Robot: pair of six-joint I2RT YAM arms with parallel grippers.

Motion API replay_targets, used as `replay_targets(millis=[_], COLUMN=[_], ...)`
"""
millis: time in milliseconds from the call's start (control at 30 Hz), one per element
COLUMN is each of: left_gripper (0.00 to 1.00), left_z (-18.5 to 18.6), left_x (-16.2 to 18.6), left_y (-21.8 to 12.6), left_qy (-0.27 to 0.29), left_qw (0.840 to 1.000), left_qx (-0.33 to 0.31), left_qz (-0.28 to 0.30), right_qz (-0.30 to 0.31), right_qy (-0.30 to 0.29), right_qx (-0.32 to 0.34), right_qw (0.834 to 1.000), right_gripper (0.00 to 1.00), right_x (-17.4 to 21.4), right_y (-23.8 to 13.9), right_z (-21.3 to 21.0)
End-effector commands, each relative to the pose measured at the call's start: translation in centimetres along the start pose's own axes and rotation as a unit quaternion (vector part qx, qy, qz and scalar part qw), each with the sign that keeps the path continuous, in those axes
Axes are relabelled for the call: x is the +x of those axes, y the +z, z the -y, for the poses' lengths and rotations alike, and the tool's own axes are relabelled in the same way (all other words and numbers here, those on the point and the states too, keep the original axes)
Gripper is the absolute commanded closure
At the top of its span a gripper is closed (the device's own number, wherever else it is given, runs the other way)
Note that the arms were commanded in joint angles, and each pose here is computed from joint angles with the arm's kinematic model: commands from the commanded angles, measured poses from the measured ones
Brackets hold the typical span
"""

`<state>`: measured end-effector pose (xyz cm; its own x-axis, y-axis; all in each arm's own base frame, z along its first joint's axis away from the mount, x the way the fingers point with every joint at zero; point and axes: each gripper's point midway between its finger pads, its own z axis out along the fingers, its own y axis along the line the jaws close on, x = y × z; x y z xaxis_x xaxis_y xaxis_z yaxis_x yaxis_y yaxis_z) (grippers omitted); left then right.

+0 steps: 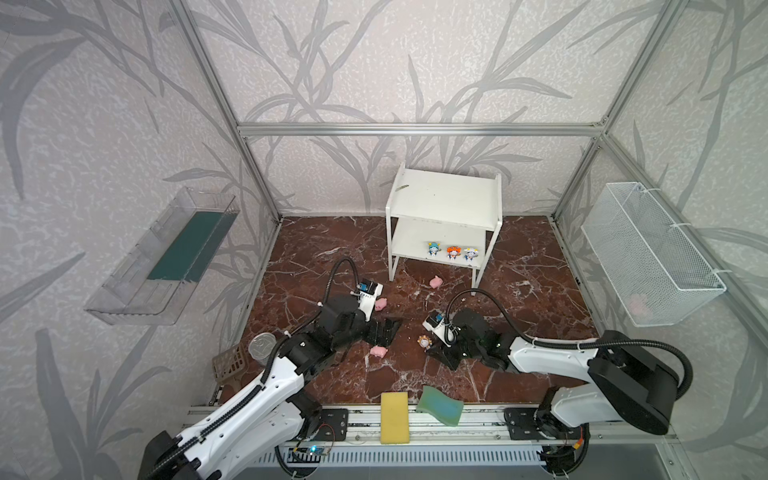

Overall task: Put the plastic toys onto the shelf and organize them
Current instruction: 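Carry the lion-hooded figurine toward the left gripper while the left gripper approaches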

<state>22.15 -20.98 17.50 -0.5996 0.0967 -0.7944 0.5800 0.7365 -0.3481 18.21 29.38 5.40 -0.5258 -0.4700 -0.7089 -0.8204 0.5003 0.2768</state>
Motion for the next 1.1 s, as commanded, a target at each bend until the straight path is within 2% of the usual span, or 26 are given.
replay_targets(millis=[0,200,400,600,900,1067], left_gripper=[0.01,0.03,0.13,0.23,0.43,0.46], left_z=[3.7,5.5,7.1,8.9,9.6,9.9], left_x=[-1.0,-0.6,-1.0,-1.6,-2.0,-2.0], left_y=[0.3,1.2,1.9,1.9,2.5,2.8], left_qy=[0.010,0.035,0.037,0.043,0.042,0.043], left_qw=[0.995,0.993,0.988,0.980,0.978,0.976], left_qx=[0.093,0.116,0.151,0.193,0.203,0.211], left_qz=[0.018,-0.007,-0.017,-0.013,-0.022,-0.028], right_qz=[0.064,0.145,0.200,0.225,0.242,0.246], right_qy=[-0.014,-0.035,-0.058,-0.067,-0.080,-0.085], right_qx=[-0.022,-0.042,-0.053,-0.054,-0.045,-0.046], right_qw=[0.998,0.988,0.977,0.971,0.966,0.964], right_gripper=[0.84,0.84,0.84,0.84,0.84,0.84], right_x=[-2.8,-5.6,-7.2,-8.1,-8.6,-8.7], right_y=[-1.3,-4.2,-6.8,-8.2,-9.1,-9.2], right_z=[-1.3,-2.8,-4.0,-4.5,-4.6,-4.8])
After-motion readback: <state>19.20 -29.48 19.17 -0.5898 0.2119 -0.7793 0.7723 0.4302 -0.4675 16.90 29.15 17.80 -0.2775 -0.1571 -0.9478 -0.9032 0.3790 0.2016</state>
